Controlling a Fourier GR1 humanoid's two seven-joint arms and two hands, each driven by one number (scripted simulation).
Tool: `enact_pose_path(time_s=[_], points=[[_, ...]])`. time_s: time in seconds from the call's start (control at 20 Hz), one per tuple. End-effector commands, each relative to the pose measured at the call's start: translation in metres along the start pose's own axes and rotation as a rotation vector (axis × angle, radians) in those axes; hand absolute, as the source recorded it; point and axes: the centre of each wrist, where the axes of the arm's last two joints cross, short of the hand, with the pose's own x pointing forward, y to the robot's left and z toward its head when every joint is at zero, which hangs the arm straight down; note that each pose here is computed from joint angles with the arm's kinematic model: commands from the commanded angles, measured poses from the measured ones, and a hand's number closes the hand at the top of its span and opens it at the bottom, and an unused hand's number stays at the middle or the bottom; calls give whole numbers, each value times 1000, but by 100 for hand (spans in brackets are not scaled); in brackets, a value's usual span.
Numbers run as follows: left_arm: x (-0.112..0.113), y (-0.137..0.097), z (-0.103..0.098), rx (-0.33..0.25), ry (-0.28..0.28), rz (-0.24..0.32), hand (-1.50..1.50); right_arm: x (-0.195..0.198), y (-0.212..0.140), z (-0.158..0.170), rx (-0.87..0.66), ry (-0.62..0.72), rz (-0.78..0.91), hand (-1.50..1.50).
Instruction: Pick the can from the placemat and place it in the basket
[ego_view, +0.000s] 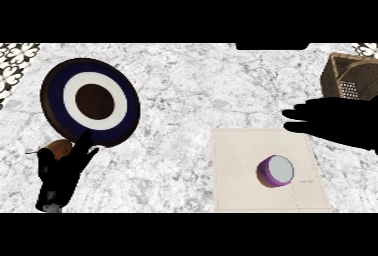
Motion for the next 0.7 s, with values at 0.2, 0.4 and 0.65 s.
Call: enact_pose_path(time_s=[0.2, 0.4, 0.65], points=[[-26, -4, 6, 15, 141, -21, 0, -4, 37, -28, 38, 57, 63, -150], [-22, 4, 3, 9, 144, -14, 0, -14, 54, -42, 41, 64, 37, -150], [-20, -16, 0, -6, 162, -17, 0, -19, 94, -63, 48, 51, 33, -150]])
